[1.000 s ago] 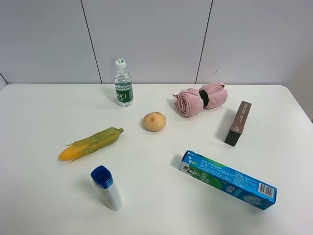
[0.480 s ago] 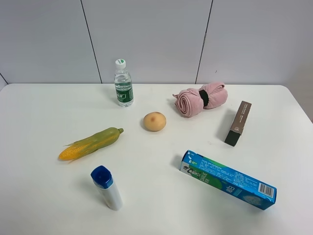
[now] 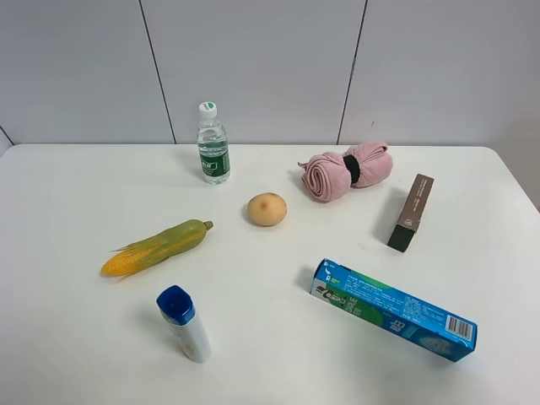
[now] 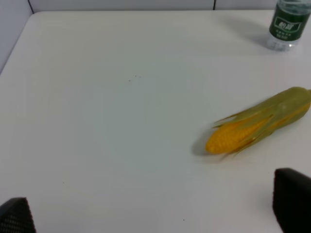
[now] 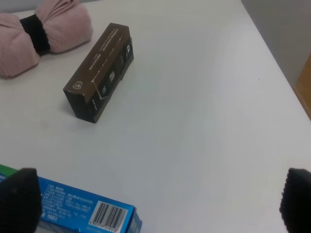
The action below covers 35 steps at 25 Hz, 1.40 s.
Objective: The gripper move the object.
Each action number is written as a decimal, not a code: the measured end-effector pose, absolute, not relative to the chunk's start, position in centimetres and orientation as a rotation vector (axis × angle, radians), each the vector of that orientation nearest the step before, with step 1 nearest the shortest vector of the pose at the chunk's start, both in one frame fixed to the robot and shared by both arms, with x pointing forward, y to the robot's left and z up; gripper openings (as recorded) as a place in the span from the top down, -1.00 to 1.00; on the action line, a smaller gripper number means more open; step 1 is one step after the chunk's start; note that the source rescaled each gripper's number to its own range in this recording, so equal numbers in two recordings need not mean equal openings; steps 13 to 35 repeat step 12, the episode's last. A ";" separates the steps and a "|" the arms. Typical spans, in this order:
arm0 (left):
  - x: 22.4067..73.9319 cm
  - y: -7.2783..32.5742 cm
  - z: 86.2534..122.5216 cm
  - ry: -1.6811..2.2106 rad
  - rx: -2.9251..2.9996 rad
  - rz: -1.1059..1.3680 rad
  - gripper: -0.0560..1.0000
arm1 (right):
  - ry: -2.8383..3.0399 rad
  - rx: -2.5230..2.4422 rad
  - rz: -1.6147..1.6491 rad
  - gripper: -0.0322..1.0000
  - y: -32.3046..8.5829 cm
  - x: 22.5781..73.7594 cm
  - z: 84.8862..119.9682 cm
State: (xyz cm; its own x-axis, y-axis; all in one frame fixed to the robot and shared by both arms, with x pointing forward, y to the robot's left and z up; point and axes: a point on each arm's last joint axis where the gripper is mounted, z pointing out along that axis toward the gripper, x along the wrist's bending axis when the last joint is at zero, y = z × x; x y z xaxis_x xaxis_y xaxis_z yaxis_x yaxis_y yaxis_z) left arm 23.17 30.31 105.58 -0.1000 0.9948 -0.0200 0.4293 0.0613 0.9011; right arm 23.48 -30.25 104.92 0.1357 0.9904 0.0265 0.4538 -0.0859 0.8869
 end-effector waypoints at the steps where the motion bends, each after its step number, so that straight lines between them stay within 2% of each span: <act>1: 23.2 30.3 105.6 1.625 1.451 1.001 -1.00 | 1.419 1.653 0.891 -1.00 -30.3 23.5 104.9; 35: 23.2 30.3 105.6 1.625 1.451 1.001 -1.00 | 1.419 1.653 0.891 -1.00 -30.3 23.5 104.9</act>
